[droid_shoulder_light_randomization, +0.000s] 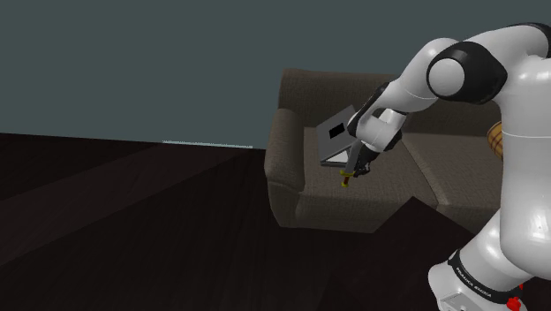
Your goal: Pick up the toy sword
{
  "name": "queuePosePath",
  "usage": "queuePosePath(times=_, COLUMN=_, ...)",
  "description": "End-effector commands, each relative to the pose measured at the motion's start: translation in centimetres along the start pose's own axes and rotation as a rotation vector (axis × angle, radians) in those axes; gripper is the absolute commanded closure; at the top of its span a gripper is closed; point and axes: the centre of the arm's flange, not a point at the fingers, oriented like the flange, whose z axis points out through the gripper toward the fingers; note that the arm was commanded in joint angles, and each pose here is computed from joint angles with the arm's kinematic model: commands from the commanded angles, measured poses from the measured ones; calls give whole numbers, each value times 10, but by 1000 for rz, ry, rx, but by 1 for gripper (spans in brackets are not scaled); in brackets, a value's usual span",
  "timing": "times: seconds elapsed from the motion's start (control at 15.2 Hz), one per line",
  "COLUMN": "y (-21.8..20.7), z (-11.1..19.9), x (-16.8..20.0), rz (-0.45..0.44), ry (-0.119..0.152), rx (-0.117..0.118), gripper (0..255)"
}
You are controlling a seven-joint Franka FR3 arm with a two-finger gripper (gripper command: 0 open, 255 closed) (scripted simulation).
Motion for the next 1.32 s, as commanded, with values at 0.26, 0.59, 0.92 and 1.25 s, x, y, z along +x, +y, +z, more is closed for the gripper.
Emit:
queuePosePath(times=0.26, y=0, z=0, x=0, rz=0, ry=0, rx=0, gripper=255)
queuePosePath(times=0.59, y=1, z=-26, x=6, rz=0, ry=0, rx=0, gripper=255)
queuePosePath(times=0.92, y=3, z=-52, x=12, rz=0, ry=0, rx=0, gripper=255)
queuePosePath(times=1.25, y=4, z=-77, x=17, rz=0, ry=0, rx=0, gripper=255)
